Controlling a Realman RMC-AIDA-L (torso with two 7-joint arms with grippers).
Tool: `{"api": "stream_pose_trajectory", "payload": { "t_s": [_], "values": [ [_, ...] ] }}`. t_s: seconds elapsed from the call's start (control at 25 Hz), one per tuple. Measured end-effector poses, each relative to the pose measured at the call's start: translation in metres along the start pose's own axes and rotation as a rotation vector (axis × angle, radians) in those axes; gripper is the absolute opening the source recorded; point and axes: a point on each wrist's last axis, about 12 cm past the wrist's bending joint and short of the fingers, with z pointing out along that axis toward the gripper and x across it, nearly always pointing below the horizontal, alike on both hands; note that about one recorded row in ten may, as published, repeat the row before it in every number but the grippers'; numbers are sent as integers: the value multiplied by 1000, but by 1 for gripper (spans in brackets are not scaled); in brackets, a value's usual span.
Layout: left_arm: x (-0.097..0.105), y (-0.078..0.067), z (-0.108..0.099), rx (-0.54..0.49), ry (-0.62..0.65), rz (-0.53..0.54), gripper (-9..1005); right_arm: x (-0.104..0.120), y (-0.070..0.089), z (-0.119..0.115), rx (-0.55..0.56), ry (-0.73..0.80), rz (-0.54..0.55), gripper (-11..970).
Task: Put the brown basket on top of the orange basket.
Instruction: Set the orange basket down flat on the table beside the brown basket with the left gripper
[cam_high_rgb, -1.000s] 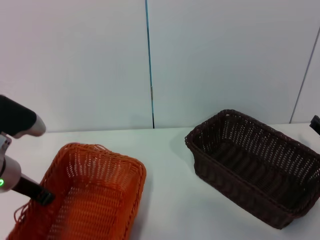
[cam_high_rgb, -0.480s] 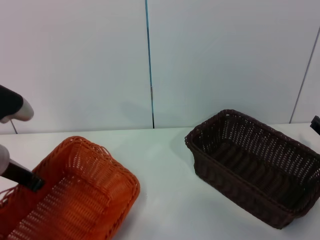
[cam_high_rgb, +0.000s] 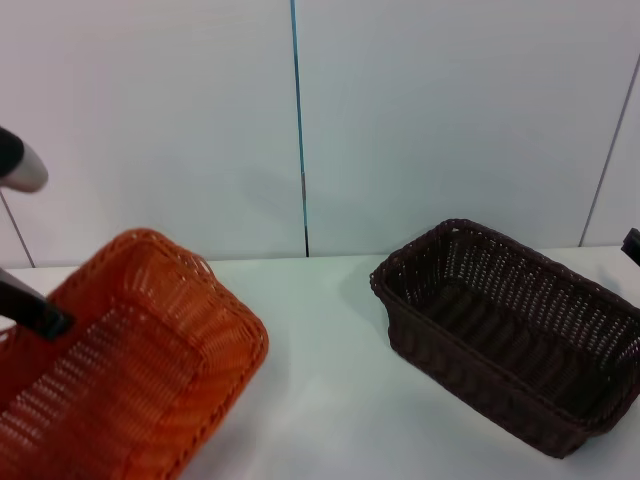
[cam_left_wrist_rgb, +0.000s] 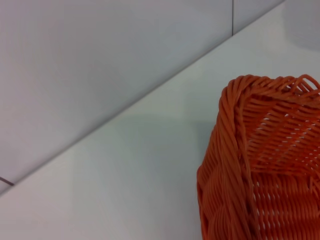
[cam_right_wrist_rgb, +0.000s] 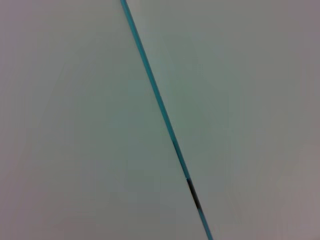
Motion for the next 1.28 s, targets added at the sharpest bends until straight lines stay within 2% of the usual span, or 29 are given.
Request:
{"api": "stream_pose_trajectory", "payload": {
  "t_s": [0.24,0.48,0.88,1.08,1.28],
  "values": [
    [-13,0,-22,4,-24,132,123,0,1,0,-2,0,0,927],
    [-33,-25,-28,147,-63,315,124,1,1,0,-1,3,-3,927],
    [-68,-62,-20,286,-93,510,124,0,0,0,2,0,-14,928],
    [-78,-74,-13,330,-94,555,123,0,1,0,0,-1,-16,928],
    [-86,-82,-5,330,-129,602,123,0,2,-1,-2,-2,-15,928]
  ]
}}
